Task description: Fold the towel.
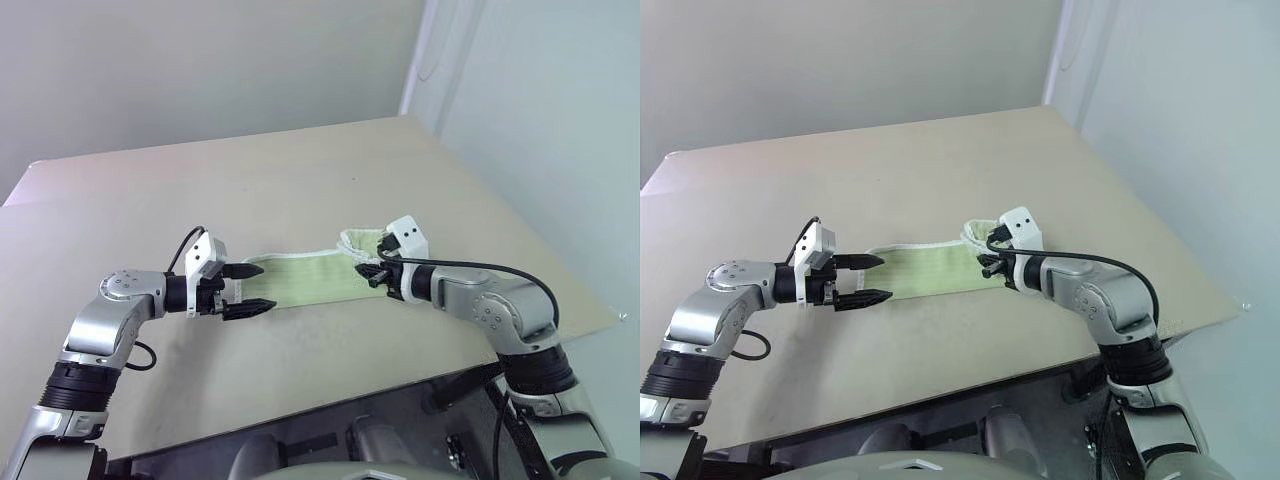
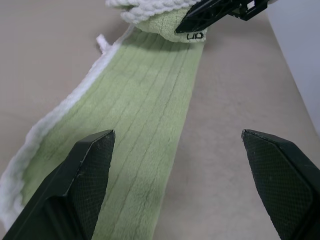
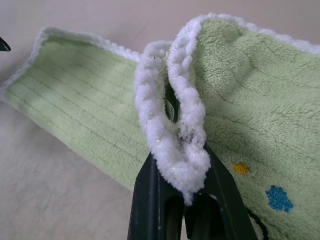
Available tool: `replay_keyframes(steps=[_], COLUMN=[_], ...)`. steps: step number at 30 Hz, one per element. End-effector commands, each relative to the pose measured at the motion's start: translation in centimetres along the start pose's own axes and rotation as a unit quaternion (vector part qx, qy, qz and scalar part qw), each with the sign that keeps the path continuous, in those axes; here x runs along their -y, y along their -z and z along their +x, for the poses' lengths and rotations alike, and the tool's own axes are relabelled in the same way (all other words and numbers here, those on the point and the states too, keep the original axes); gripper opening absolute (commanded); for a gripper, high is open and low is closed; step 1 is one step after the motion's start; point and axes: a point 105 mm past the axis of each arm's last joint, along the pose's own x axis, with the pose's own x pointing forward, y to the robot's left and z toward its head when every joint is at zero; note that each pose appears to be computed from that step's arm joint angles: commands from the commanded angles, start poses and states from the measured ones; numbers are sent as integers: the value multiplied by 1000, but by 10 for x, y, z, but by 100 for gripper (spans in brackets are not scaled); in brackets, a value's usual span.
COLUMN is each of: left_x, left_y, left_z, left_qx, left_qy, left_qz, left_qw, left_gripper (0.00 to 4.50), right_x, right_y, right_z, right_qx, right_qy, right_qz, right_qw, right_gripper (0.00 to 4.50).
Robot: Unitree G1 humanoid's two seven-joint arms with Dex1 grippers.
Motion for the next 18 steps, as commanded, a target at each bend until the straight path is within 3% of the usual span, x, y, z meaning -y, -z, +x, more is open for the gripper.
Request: replay_keyframes(steps=[1, 4, 7, 12, 16, 18], left_x=[-4, -5, -5, -8, -11, -13], left_y=[-10, -8, -6, -4, -6, -5], left_z=[-2, -2, -2, -2, -5, -7], left_qx=[12, 13, 15, 17, 21, 21], left_qy=[-7, -9, -10, -12, -17, -22], left_qz=[23, 23, 22, 21, 20, 18], left_qw=[1000, 1000, 1000, 1000, 999, 999], left_gripper=[428, 428, 428, 428, 428, 428], right_x=[-5, -7, -9, -11, -18, -17], right_y=[-7, -4, -5, -15, -43, -62], right_z=[3, 7, 9, 6, -13, -25], right_qx=[9, 5, 7, 27, 97, 149], right_qy=[-7, -7, -16, -25, -62, -76], right_qz=[-8, -6, 3, 7, 11, 17], right_qw=[1000, 1000, 1000, 999, 993, 986], right_gripper=[3, 3, 65, 244, 386, 386])
